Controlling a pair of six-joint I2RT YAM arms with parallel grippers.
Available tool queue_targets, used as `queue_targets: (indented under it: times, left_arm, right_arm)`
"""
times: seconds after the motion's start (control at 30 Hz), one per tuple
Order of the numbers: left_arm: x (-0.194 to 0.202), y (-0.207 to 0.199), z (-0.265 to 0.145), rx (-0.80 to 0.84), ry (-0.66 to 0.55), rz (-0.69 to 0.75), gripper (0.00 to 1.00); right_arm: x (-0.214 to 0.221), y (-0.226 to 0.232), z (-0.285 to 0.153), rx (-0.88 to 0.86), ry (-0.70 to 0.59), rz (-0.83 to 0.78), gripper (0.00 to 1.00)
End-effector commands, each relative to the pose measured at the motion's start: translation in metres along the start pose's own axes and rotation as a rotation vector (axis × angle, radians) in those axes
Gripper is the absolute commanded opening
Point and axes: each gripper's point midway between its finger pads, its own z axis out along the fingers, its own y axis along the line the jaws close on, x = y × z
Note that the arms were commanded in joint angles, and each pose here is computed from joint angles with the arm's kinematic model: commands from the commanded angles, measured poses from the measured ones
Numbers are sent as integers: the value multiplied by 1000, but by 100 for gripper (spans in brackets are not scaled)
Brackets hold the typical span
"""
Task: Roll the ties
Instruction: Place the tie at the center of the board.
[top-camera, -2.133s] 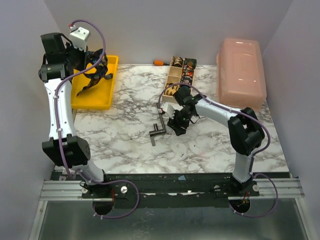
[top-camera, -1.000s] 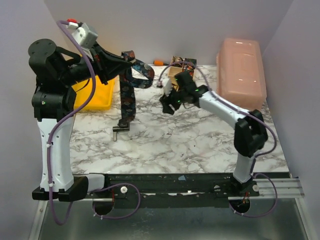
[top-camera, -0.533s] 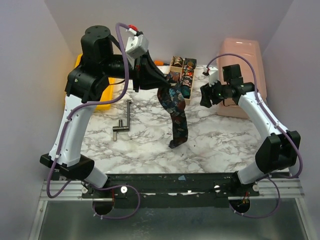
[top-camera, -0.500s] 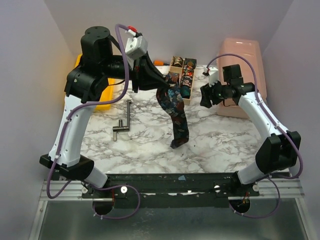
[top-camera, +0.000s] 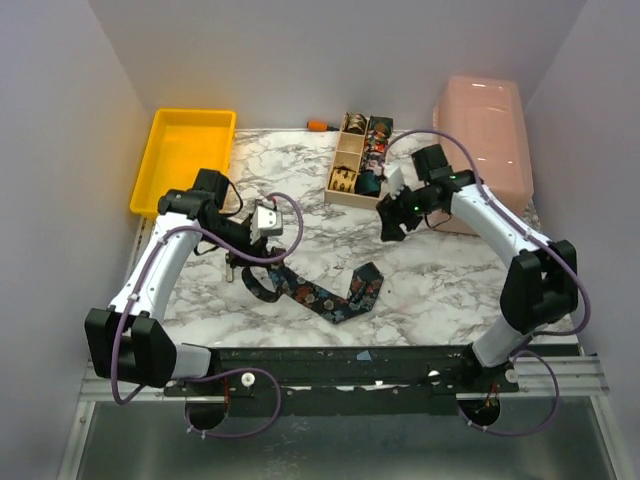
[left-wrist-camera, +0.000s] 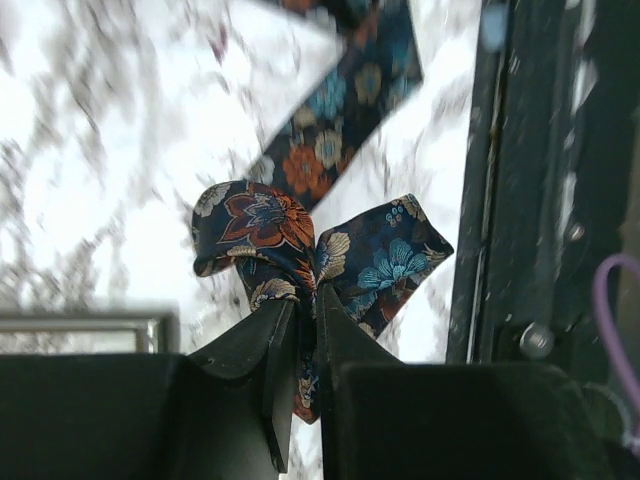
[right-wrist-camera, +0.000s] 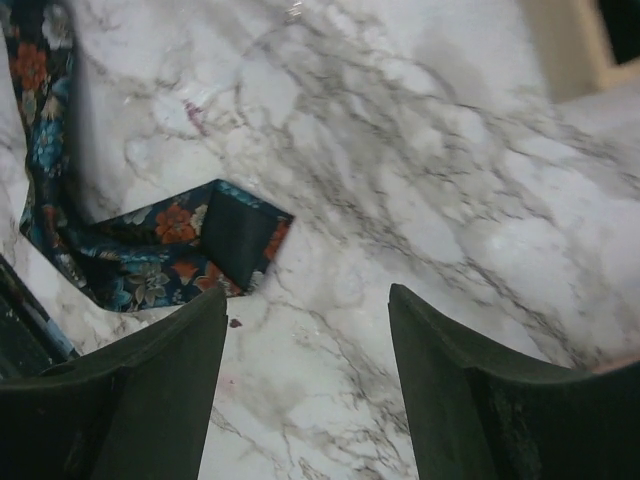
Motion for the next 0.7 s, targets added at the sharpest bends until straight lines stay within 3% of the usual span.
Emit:
queue_targets:
  times: [0.0,0.27,0.43,0.57,0.67]
  left_arm:
    - [46,12,-3,-115,159,268,11]
    - [71,11,0,-159,218,268,14]
    - [78,12,-1,-157,247,240,17]
    - [76,18,0,-161,246,200,18]
    - [65,23,3,-140,209,156,18]
  right_arm:
    - [24,44,43,-130,125,-156,69]
    - [50,79,107,-199,254,-344,68]
    - [92,64,114,-139,357,-391,65]
    - [132,37,106,17,437,-464,53]
    - [155,15,91,153,490,-490,35]
